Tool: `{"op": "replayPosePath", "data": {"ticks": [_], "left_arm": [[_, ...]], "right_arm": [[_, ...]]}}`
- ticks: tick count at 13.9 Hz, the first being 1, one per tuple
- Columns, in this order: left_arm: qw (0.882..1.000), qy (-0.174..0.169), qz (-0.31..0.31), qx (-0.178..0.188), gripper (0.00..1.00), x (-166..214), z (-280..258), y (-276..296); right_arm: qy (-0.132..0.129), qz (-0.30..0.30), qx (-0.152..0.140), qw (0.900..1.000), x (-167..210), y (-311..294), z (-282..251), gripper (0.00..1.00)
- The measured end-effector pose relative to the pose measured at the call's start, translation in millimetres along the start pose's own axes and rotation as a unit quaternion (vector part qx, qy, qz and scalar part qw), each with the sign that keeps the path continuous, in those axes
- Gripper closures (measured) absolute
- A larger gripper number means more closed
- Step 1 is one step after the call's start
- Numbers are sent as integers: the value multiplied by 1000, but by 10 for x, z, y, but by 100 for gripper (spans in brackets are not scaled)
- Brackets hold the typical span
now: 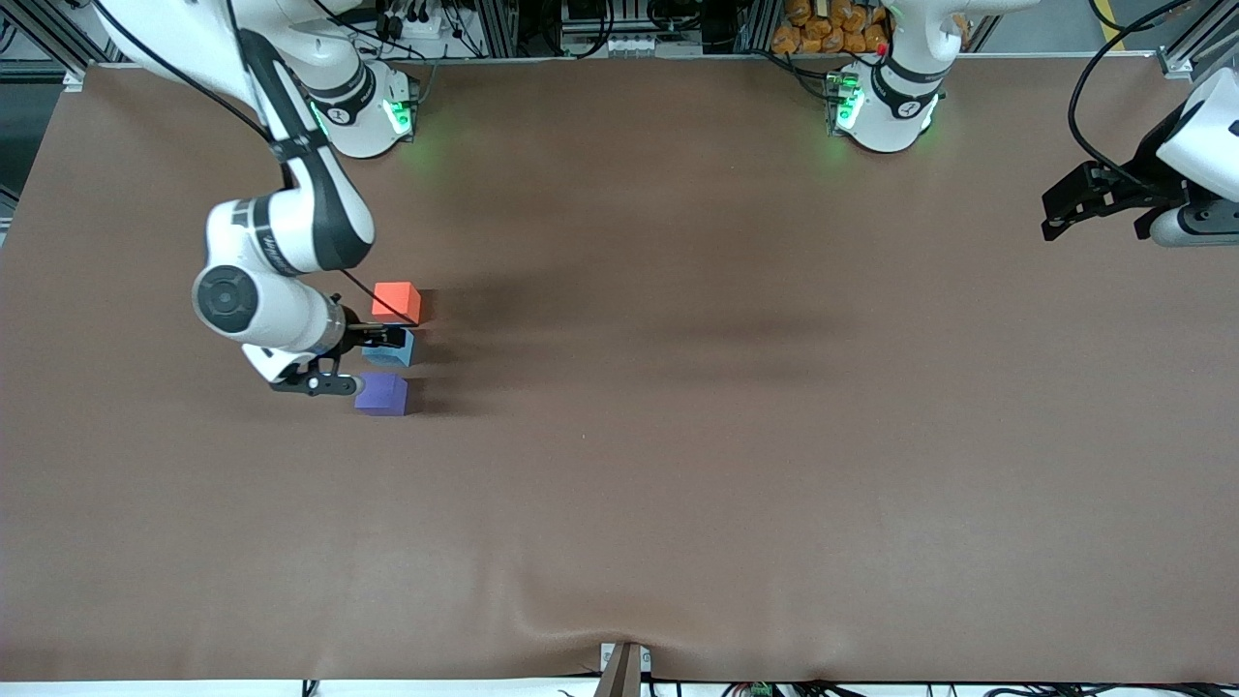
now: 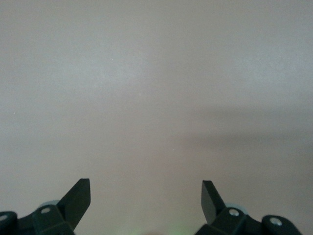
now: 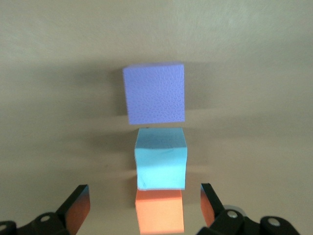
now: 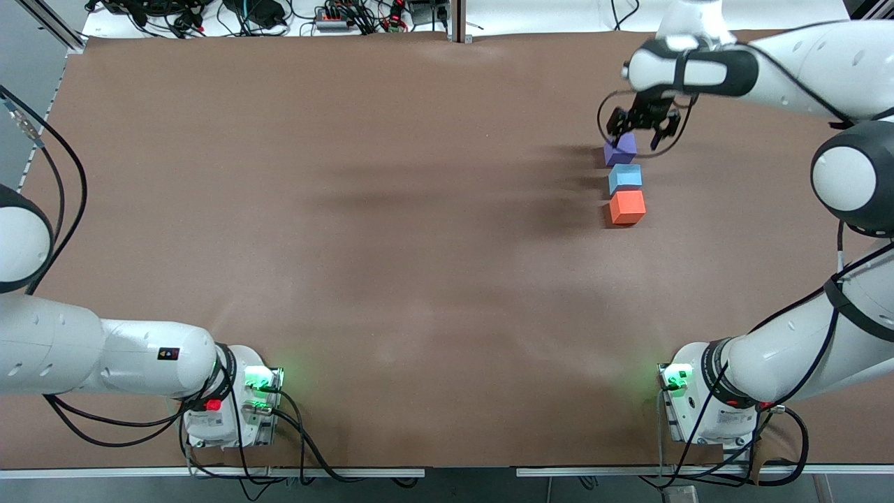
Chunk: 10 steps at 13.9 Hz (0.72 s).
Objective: Place blue block between orange and purple blocks
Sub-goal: 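Open the right gripper and raise it away from the cubes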
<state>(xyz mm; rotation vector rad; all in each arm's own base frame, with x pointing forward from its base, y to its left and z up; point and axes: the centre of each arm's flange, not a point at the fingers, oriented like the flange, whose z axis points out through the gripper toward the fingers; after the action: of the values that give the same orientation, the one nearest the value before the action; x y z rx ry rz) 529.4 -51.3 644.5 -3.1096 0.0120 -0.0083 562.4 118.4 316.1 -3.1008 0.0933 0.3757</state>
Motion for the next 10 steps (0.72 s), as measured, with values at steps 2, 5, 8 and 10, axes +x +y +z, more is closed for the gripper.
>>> {"op": "replayPosePath", "data": {"ticks": [2, 5, 8, 10], "left_arm": [[1000, 0, 0, 0, 0, 0, 0, 0], [1000, 0, 0, 0, 0, 0, 1, 0], [1000, 0, 0, 0, 0, 0, 2, -2], [1000, 0, 0, 0, 0, 0, 2, -2]], "right_arm": [[-7, 8, 3, 1000, 77, 85, -499, 0], [-8, 26, 12, 1000, 145, 373, -1163, 0], [-1, 28, 20, 999, 173, 701, -1531, 0], [11, 21, 25, 999, 182, 901, -1770, 0]]}}
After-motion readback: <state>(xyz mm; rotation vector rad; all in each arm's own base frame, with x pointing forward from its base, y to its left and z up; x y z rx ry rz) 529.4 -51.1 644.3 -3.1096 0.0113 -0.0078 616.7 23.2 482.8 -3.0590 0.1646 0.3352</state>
